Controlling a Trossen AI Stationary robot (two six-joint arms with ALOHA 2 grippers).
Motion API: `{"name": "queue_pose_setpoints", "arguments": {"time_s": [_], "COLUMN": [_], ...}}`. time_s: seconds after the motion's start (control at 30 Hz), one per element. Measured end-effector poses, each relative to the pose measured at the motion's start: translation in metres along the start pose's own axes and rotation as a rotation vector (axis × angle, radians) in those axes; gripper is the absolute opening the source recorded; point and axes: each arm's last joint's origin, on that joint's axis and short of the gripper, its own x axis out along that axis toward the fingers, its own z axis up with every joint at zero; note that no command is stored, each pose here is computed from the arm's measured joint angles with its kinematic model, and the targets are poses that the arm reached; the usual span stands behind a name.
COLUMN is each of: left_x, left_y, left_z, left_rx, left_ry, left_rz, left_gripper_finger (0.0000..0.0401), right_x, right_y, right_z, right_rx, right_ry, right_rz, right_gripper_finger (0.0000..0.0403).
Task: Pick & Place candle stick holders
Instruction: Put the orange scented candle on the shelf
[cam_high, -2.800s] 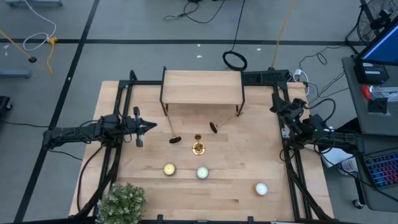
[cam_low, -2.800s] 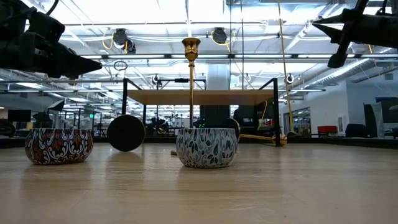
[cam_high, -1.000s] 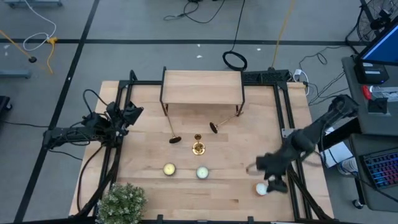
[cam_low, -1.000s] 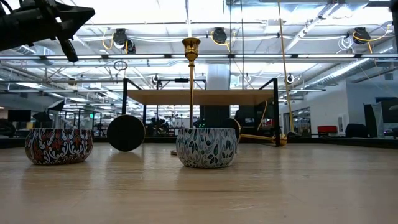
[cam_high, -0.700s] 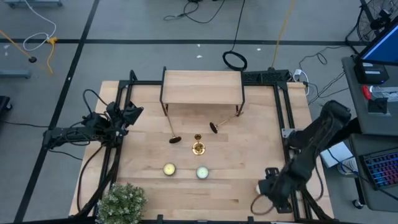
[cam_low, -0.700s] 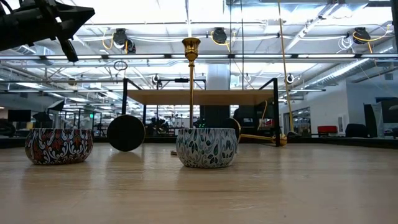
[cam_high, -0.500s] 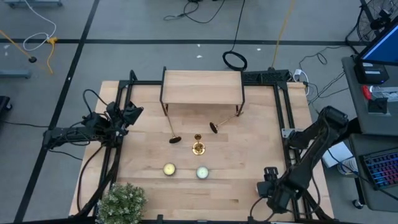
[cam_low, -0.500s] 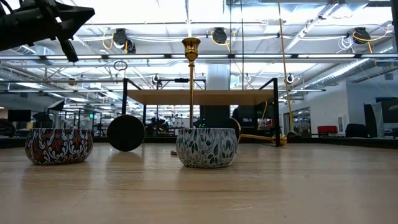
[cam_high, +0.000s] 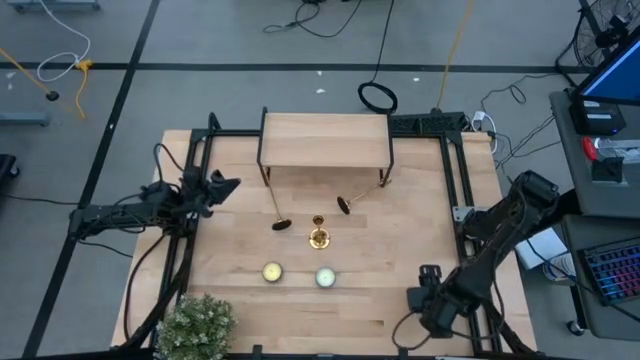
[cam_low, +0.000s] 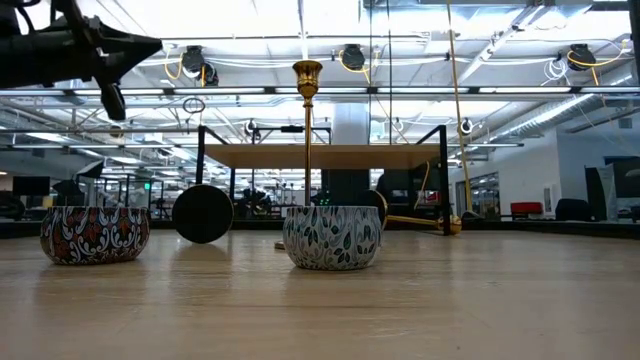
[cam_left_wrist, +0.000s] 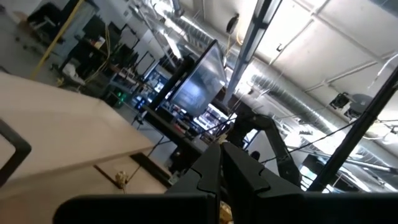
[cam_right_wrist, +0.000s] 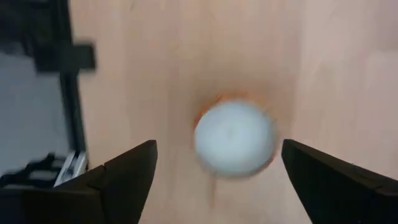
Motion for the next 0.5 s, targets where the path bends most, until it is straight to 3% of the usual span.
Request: {"name": "queue_pose_setpoints", "arguments": {"time_s": [0.23, 0.5], "left_x": [0.0, 0.0], "left_y": [-0.0006, -0.0016], "left_z": [0.0007, 0.0006], "left_rx": [-0.032, -0.051], "left_ry": [-0.006, 0.007], "left_rz": [-0.007, -0.033], "left_gripper_finger": [0.0019, 0.0019], "right_x": [0.0027, 0.0099], "right_y": [-0.0064, -0.0052], "right_z": [0.0086, 0.0084], "right_rx": [-0.021, -0.027], "right_ry": [0.0, -0.023], "right_rz": [-0.014, 0.015], "right_gripper_finger": [0.0377, 0.0385]}}
